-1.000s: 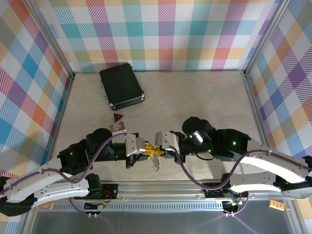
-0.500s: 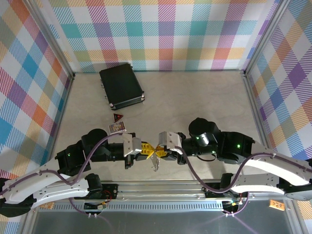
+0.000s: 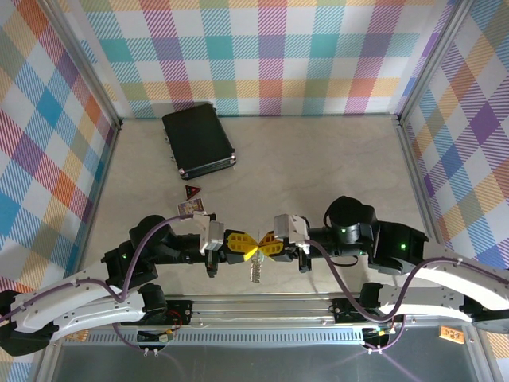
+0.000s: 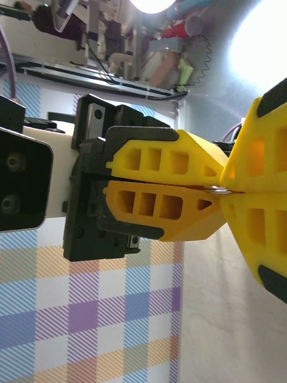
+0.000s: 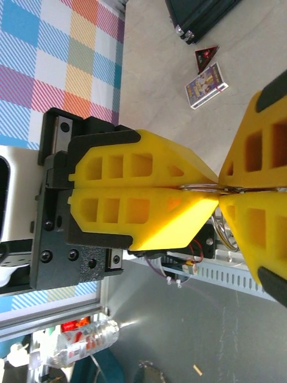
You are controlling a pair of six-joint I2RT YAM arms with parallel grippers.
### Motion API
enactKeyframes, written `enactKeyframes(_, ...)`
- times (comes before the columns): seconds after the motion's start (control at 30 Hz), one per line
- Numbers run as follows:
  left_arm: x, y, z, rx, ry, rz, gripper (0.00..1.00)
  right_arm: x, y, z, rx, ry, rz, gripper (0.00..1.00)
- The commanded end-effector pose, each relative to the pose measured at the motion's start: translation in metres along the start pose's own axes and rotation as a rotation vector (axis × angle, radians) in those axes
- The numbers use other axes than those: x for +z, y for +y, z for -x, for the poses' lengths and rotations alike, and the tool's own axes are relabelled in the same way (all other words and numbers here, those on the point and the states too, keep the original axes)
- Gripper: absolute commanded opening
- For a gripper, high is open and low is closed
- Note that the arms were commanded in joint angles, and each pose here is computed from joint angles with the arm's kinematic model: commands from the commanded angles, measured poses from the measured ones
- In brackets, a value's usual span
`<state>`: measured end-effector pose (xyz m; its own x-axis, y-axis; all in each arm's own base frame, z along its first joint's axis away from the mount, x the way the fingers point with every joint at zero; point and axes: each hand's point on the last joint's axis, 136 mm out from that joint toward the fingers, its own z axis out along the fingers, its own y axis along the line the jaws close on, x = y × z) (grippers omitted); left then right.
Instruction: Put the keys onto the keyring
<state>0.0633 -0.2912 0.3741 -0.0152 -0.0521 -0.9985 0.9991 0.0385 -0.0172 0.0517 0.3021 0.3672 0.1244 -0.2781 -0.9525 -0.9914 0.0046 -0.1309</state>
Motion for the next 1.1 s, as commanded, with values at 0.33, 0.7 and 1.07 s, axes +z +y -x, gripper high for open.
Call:
enactKeyframes(0.33,-0.003,0.022,0.003,0.059,0.055,0.130,0.16,-0.013,-0.007,0.008,-0.042,-0.017,-0.062,0.00)
enactKeyframes(0.7,-0.009,0.037,-0.029,0.129,0.291,0.199,0.16,0.005,-0.009,-0.018,-0.032,0.188,-0.027,0.00)
enactKeyframes(1.07,-0.009,0.031,-0.016,0.122,0.190,0.179,0.00,0.011,-0.014,-0.017,-0.014,0.175,-0.048,0.00)
